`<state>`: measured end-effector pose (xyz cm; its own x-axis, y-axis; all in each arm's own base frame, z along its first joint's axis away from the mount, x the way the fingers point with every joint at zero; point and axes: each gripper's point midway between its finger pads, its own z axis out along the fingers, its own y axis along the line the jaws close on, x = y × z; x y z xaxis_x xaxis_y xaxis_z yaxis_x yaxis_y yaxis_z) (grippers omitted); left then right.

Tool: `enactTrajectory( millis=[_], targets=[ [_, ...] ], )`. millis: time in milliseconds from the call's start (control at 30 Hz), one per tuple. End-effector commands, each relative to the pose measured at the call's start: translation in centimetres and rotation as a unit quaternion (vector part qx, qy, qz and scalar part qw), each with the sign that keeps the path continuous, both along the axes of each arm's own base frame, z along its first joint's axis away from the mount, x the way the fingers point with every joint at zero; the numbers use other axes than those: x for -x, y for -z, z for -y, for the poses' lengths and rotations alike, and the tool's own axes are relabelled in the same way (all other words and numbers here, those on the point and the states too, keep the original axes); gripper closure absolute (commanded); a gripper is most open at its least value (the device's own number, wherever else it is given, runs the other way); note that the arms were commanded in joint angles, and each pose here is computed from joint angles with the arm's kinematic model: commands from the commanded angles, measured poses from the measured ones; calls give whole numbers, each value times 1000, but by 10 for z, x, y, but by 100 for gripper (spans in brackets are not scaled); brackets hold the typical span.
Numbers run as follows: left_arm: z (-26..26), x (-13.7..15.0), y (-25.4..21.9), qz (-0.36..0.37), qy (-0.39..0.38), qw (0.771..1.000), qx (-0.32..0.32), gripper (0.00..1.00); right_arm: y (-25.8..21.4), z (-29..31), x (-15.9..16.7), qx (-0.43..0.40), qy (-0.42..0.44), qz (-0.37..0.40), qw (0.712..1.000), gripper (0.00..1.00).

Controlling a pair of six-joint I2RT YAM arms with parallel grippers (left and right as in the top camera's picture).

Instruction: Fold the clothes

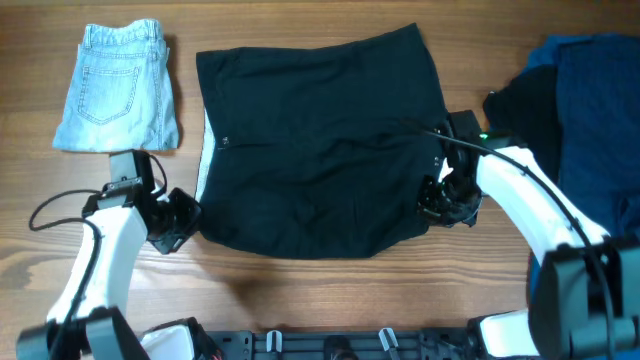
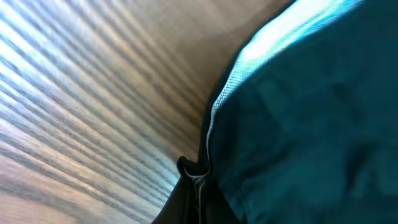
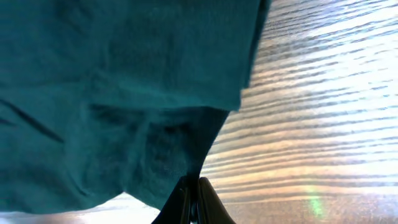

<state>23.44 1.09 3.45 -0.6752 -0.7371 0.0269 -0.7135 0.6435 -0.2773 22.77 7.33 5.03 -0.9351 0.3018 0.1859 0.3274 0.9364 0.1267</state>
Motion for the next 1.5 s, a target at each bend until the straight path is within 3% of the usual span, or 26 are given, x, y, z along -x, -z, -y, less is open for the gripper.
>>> enactTrajectory(
  millis=[0, 367, 500, 667, 833, 1467],
  targets=[
    [-2, -10, -18, 36, 15, 999, -11, 96, -23, 6, -5, 13, -4, 38, 999, 96],
    [-3, -12, -18, 40, 23, 999, -13, 96, 20, 14, 33, 33, 57, -19, 998, 96],
    [-2, -12, -18, 40, 24, 999, -13, 95, 36, 4, 38, 0, 64, -16, 998, 95],
    [-2, -11, -18, 40, 26, 999, -13, 95, 36, 1, 39, -7, 65, -20, 998, 68],
    [-2, -12, -18, 40, 26, 999, -13, 94, 38, 0, 51, -10, 77, -42, 996, 49],
    [-3, -13, -18, 44, 26, 999, -14, 94, 27, -2, 62, -19, 107, -41, 993, 41]
  ],
)
